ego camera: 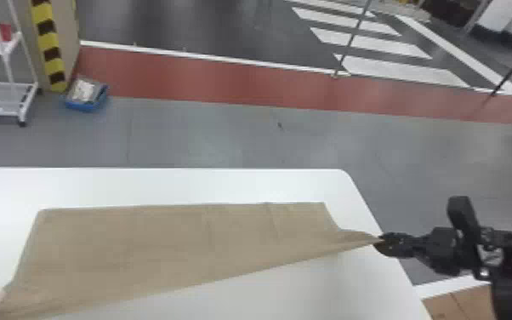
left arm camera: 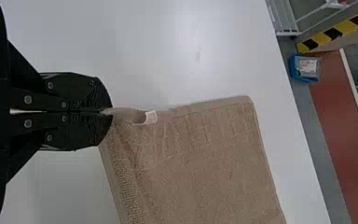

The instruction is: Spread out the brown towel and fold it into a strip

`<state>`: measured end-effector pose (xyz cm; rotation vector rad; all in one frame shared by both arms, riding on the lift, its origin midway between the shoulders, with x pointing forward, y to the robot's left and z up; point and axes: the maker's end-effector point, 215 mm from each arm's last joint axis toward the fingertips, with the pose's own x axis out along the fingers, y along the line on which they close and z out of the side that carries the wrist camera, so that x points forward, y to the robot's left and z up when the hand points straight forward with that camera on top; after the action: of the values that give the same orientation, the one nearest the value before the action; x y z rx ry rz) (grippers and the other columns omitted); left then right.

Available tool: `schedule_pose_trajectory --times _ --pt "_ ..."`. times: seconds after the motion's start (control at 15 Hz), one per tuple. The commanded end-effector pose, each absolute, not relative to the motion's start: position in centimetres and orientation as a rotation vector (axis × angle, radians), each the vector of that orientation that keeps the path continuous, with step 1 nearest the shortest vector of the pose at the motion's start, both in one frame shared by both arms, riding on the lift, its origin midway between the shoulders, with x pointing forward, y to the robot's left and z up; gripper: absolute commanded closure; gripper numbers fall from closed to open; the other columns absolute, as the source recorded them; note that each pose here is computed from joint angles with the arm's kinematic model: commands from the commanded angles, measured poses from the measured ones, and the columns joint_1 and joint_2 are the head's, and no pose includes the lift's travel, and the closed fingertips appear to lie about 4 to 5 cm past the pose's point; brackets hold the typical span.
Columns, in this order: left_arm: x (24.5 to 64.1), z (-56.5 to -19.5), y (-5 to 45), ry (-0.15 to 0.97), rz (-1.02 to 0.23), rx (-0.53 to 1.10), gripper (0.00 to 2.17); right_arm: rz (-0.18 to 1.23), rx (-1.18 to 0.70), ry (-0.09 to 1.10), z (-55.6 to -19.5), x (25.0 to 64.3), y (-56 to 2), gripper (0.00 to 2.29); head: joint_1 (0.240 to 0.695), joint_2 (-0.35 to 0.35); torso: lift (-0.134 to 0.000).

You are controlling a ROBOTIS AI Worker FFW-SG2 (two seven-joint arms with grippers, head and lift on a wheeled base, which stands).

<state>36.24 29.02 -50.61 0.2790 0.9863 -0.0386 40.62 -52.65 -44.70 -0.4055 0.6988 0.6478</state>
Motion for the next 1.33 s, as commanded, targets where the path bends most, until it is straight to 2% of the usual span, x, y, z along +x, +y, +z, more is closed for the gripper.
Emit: schedule_pose_trajectory --times 0.0,0.27,0.6,0.73,1.0,1.27 --pt "37.0 -50.2 28.8 0.994 -0.035 0.283 2.01 0.648 -0.405 0.692 -44.2 41.5 -52.5 1.95 0.695 -0.338 0.0" --pt "41.1 -48.6 27.7 0.943 -0.032 0.324 2.01 0.651 -0.382 0.68 -44.2 45.1 -50.8 1.95 0.695 -0.32 0.0" --pt "45.9 -48.3 26.8 0.932 -0.017 0.372 2.01 0.611 -0.362 0.691 -44.7 48.8 -50.6 1.95 0.695 -0.28 0.0" --pt "46.7 -48.9 26.0 0.962 -0.02 0.403 2.01 0.603 -0.358 0.691 -44.9 50.1 -50.3 1.95 0.695 -0.277 0.0" --pt "49.4 -49.2 24.7 0.977 -0.027 0.453 2.0 0.556 -0.35 0.689 -45.0 52.2 -50.8 1.94 0.695 -0.275 0.0" --pt "52.0 -48.0 23.8 0.953 -0.023 0.471 1.99 0.515 -0.351 0.71 -45.2 52.2 -52.1 1.94 0.695 -0.283 0.0"
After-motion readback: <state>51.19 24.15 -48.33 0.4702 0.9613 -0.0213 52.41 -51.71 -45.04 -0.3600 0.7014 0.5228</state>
